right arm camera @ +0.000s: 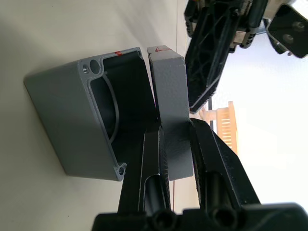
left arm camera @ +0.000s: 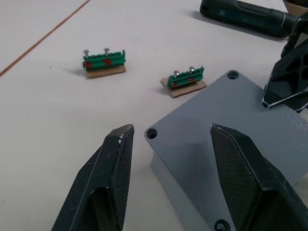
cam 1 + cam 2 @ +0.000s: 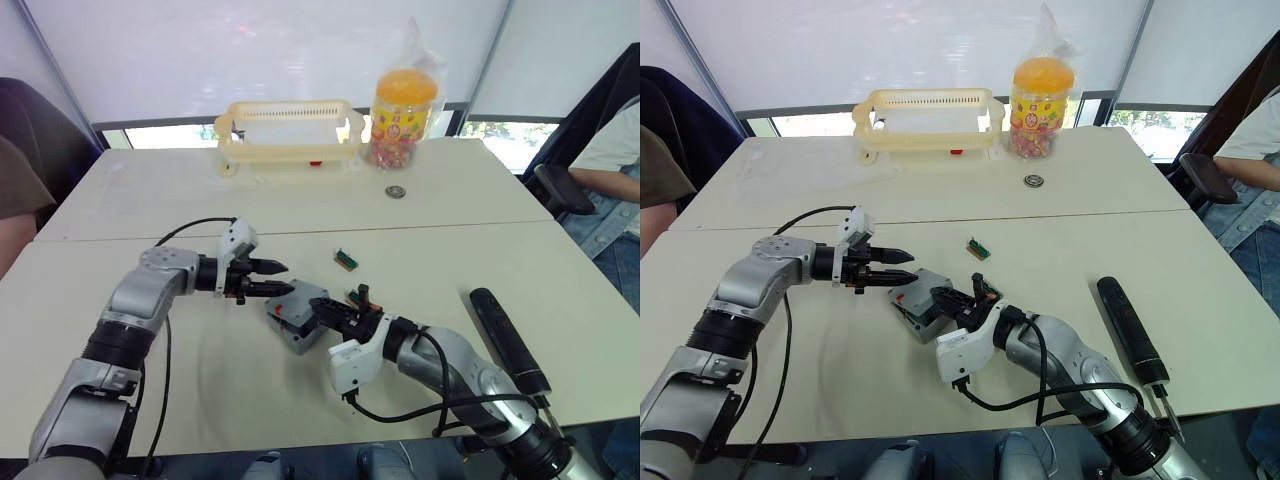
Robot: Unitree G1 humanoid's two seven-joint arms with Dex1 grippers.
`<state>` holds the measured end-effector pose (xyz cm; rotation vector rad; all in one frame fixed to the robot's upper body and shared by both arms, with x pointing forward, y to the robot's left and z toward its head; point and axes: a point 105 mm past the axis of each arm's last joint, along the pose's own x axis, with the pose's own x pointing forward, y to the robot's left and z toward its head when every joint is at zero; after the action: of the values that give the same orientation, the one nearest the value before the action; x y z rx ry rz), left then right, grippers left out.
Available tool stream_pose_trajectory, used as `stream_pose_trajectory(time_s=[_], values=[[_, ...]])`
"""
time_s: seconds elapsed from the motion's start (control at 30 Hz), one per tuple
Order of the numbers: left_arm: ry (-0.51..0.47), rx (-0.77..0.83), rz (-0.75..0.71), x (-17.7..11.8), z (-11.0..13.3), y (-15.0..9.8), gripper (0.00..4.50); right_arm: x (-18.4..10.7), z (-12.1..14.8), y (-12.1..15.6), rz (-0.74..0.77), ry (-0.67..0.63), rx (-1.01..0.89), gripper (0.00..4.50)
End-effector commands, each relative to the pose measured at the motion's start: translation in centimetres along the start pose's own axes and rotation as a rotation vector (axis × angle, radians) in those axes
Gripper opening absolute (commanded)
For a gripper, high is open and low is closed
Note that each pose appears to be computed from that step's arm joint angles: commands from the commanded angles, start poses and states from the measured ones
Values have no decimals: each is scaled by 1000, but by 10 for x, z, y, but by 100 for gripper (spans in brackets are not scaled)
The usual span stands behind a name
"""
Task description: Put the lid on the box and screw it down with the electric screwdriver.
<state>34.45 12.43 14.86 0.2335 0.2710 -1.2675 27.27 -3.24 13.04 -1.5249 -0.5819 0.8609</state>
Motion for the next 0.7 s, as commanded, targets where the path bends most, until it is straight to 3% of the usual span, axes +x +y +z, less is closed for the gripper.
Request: stream_pose_trajectory(time_s=[0.03, 0.1, 0.33, 0.7], values=[[5, 69, -20, 2, 8, -3, 255, -1, 4, 19, 91, -7, 6, 12], [18, 67, -21, 4, 4, -4, 255, -1, 4, 19, 90, -8, 6, 12], [42, 46, -54, 13, -11, -12, 260, -7, 3, 13, 62, -12, -19, 362], [33, 18, -66, 20, -17, -16, 260, -29, -11, 5, 29, 43, -10, 362]])
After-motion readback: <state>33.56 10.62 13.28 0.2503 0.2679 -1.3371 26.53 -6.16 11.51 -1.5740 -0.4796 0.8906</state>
